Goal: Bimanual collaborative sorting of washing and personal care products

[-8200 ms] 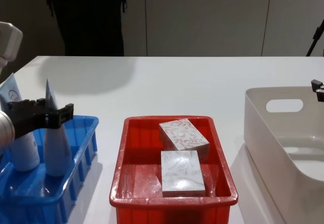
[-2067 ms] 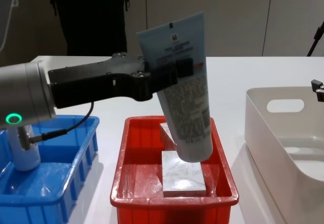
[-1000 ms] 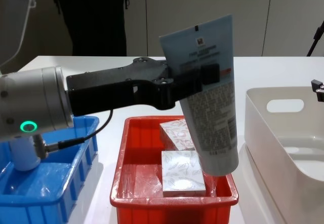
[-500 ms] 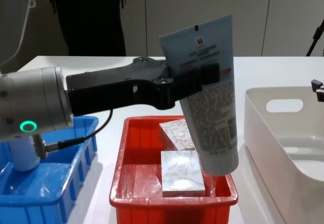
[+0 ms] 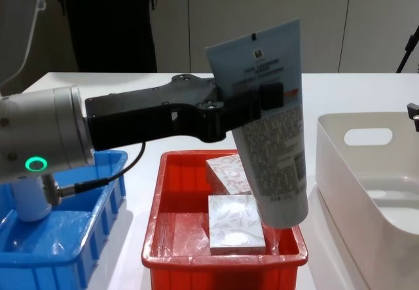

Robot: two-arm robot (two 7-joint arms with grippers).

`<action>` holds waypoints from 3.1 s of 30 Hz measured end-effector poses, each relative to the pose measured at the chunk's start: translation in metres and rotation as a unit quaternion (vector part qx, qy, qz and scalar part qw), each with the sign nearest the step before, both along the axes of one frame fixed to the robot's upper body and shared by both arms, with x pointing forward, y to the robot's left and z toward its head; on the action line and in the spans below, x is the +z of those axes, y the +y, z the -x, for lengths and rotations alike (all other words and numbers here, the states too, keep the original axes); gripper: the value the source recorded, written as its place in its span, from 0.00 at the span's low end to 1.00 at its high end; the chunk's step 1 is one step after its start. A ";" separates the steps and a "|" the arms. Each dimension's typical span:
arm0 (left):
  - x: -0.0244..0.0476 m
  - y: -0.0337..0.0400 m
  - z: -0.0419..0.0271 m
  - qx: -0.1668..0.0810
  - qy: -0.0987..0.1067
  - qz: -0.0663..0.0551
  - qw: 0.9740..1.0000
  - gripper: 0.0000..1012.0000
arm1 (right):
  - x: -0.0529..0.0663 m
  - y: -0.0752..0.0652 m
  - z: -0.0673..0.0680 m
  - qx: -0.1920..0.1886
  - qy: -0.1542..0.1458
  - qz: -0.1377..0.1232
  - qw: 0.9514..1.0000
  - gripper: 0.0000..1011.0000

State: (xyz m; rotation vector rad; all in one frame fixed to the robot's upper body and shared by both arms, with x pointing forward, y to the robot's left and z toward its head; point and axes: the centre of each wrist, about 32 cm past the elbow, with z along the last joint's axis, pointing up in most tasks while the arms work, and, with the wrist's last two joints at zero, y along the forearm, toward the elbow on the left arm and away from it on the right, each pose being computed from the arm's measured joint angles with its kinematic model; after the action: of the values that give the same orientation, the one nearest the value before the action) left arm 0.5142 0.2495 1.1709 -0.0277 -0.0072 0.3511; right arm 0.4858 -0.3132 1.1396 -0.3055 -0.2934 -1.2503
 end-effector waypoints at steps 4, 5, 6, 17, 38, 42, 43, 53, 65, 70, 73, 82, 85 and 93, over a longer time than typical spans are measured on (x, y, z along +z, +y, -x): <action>0.0000 0.0000 0.0000 0.000 0.000 0.000 1.000 0.19 | 0.000 -0.005 0.004 0.001 -0.006 0.003 1.000 0.99; 0.0000 0.0000 0.0000 0.000 0.000 0.000 1.000 0.19 | 0.000 -0.006 0.005 0.001 -0.007 0.003 1.000 0.99; 0.0000 0.0000 0.0000 0.000 0.000 0.000 1.000 0.19 | 0.000 -0.007 0.006 0.002 -0.008 0.004 1.000 0.99; -0.0001 0.0000 0.0000 0.000 0.000 0.000 1.000 0.19 | 0.002 -0.012 0.018 0.052 -0.007 -0.005 0.999 0.99; -0.0001 0.0000 0.0000 0.000 0.000 0.000 1.000 0.19 | 0.007 -0.012 0.032 0.144 0.008 -0.023 0.989 0.99; -0.0001 0.0000 0.0000 0.000 0.000 0.000 1.000 0.19 | 0.008 -0.010 0.034 0.158 0.011 -0.027 0.987 0.99; -0.0001 0.0000 0.0001 0.000 0.000 0.000 1.000 0.19 | 0.008 -0.010 0.034 0.161 0.011 -0.028 0.987 0.99; 0.0000 0.0000 0.0000 0.000 0.000 0.000 1.000 0.19 | 0.008 -0.003 0.037 0.197 0.016 -0.034 0.980 0.99; -0.0001 0.0000 0.0000 0.000 0.000 0.000 1.000 0.19 | 0.009 -0.002 0.043 0.232 0.023 -0.040 0.972 0.99; -0.0001 0.0000 0.0000 0.000 0.000 0.000 1.000 0.19 | 0.010 -0.003 0.045 0.243 0.025 -0.044 0.969 0.99; -0.0001 0.0000 0.0000 0.000 0.000 0.000 1.000 0.19 | 0.010 -0.002 0.046 0.252 0.026 -0.047 0.966 0.99; -0.0001 0.0000 0.0000 0.000 0.000 0.000 1.000 0.19 | 0.012 -0.002 0.049 0.280 0.030 -0.052 0.958 0.99; 0.0000 0.0000 0.0000 0.000 0.000 0.000 1.000 0.19 | 0.012 -0.002 0.050 0.286 0.031 -0.052 0.956 0.99; -0.0001 0.0000 0.0000 0.000 0.000 0.000 1.000 0.19 | 0.011 0.001 0.047 0.309 0.032 -0.050 0.949 0.99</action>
State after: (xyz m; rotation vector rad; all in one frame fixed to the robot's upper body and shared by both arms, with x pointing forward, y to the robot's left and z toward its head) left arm 0.5142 0.2495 1.1709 -0.0274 -0.0067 0.3511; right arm 0.4388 -0.3121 1.1510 -0.1459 -0.2430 -0.6318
